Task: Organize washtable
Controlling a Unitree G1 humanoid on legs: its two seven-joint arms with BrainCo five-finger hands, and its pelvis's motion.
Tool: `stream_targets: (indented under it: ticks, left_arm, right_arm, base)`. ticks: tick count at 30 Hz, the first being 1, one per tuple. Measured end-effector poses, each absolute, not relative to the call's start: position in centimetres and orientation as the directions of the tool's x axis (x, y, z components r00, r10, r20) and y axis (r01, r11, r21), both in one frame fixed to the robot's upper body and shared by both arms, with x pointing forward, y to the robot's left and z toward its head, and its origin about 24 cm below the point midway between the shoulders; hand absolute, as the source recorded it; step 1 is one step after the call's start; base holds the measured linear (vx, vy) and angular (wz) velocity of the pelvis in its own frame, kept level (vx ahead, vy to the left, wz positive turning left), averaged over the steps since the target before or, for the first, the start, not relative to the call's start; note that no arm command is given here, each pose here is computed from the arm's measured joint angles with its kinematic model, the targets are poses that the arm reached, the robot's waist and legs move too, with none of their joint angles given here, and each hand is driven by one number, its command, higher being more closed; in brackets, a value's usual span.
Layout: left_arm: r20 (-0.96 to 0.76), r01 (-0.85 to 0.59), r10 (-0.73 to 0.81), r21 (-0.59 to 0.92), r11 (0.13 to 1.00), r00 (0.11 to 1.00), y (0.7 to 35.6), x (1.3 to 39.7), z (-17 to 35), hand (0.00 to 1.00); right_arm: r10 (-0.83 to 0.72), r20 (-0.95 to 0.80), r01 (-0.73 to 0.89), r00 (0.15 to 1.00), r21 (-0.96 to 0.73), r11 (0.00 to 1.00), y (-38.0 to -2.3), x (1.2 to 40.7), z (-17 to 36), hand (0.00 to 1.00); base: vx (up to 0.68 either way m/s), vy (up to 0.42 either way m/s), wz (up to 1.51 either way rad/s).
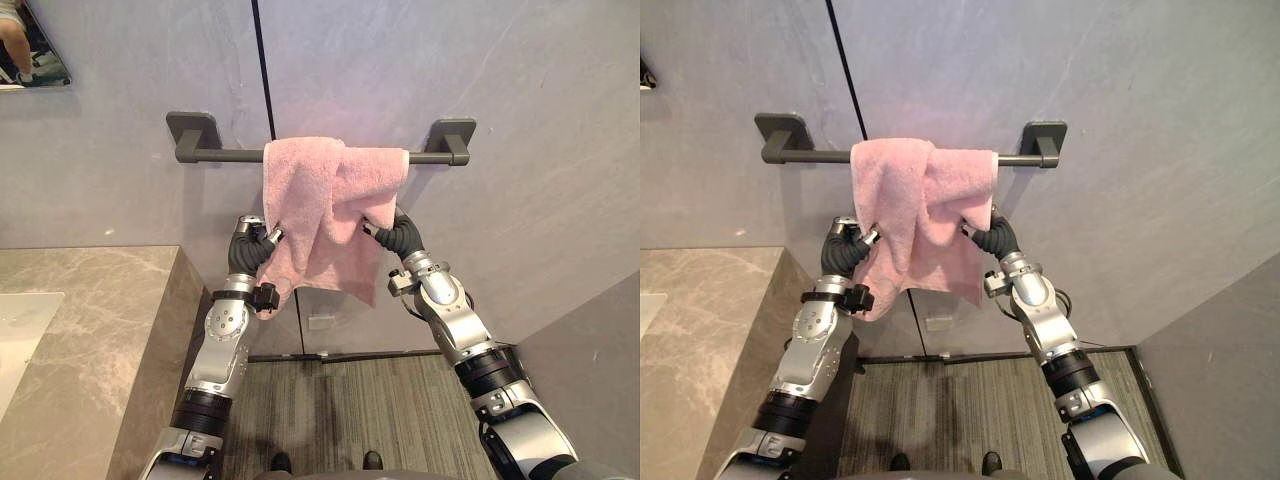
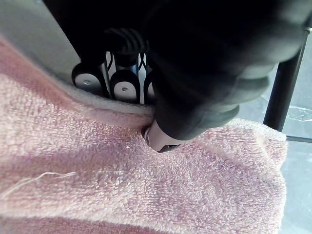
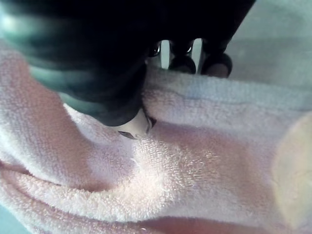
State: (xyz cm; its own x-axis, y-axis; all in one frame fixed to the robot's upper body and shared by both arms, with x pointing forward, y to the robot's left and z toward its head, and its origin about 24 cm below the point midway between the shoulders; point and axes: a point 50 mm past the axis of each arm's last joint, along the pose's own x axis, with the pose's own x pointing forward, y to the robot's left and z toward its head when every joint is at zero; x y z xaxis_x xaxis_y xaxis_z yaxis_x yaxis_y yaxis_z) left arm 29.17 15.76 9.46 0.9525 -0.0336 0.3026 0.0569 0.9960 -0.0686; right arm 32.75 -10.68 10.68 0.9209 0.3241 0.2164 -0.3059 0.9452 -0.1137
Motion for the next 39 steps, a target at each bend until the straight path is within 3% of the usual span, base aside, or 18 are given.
stream_targets:
  ticks: [18,39]
  left_arm:
    - [0.435,-0.125,0.194,-0.182,0.975,0.879,20.5,28.3,12.6,1.0]
    - [0.365,-0.167,0.269,-0.288,0.943,0.891,21.3,26.7,10.2,1.0]
  right_arm:
    - [0.181,0.23,-0.174,0.956,-0.052,0.983,-14.2,32.9,10.6,1.0]
    - [0.133,0.253,-0.137,0.958,-0.003,0.991,-14.7,31.7,10.1,1.0]
  base:
    - [0.0,0.0,0.02]
    - [-0.01,-0.002,0.01]
